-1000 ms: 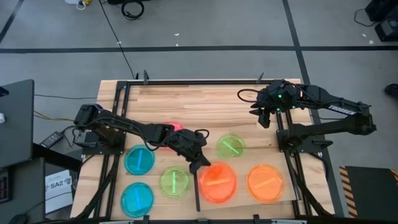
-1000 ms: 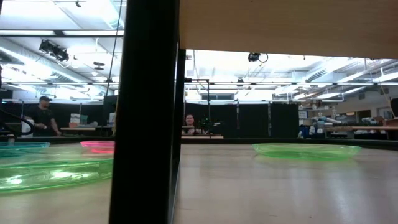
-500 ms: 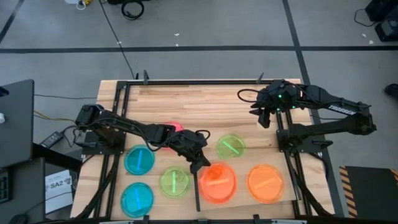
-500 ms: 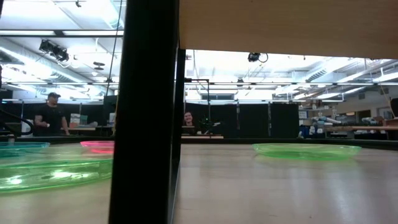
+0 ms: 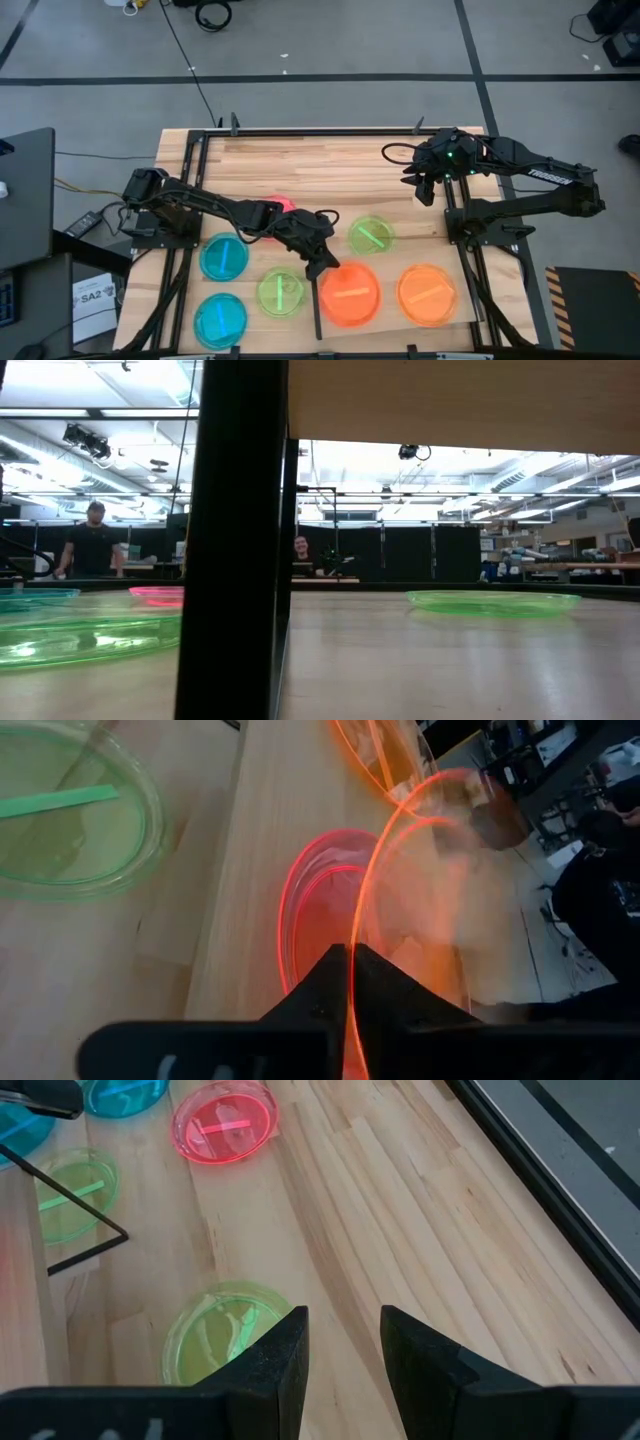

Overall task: Place and stack plates onto a shelf
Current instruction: Stack the orange plate on the pink plate on the shelf, then stack the pink plate on the orange plate on the shelf

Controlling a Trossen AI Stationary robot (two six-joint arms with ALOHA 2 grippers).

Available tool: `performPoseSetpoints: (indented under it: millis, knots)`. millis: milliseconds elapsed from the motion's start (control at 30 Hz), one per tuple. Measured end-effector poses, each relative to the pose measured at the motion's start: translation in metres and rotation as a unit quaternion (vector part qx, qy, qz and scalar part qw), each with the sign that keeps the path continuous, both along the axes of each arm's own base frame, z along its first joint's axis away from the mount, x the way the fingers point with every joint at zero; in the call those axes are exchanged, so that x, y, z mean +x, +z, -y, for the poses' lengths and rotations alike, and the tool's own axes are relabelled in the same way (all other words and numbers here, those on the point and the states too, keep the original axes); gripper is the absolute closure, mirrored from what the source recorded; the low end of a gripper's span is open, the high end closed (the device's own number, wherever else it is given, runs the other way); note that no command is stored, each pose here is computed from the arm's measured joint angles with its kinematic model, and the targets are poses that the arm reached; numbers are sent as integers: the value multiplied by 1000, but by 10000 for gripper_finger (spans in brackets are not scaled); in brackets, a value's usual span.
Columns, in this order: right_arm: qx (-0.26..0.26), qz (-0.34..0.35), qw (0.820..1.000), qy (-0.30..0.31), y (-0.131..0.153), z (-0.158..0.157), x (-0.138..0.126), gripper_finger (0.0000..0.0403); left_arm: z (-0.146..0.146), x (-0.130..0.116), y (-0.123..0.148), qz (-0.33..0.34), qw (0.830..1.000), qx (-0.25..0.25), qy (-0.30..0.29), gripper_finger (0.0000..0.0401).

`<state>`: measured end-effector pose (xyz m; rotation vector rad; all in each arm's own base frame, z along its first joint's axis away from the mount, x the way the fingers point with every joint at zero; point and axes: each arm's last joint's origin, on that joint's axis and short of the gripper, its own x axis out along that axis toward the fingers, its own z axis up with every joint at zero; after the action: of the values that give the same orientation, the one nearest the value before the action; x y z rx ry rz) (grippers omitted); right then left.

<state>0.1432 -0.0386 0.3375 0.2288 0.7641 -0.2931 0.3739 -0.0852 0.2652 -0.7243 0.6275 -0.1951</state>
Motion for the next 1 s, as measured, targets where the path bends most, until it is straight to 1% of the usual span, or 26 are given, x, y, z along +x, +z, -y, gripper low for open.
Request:
performPoseSetpoints:
  millis: [200, 733, 867, 1000]
  knots:
    - [0, 0, 1000, 0, 0, 0, 0, 270, 0, 0, 0, -1, 1000, -1, 1, 335]
    - [0, 0, 1000, 0, 0, 0, 0, 270, 0, 0, 0, 1, 1000, 1, -1, 272]
    - [0, 0, 1000, 0, 0, 0, 0, 270, 0, 0, 0, 2, 1000, 6, 5, 261]
    - [0, 0, 1000, 0, 0, 0, 0, 270, -2, 0, 0, 7, 1000, 17, 3, 260]
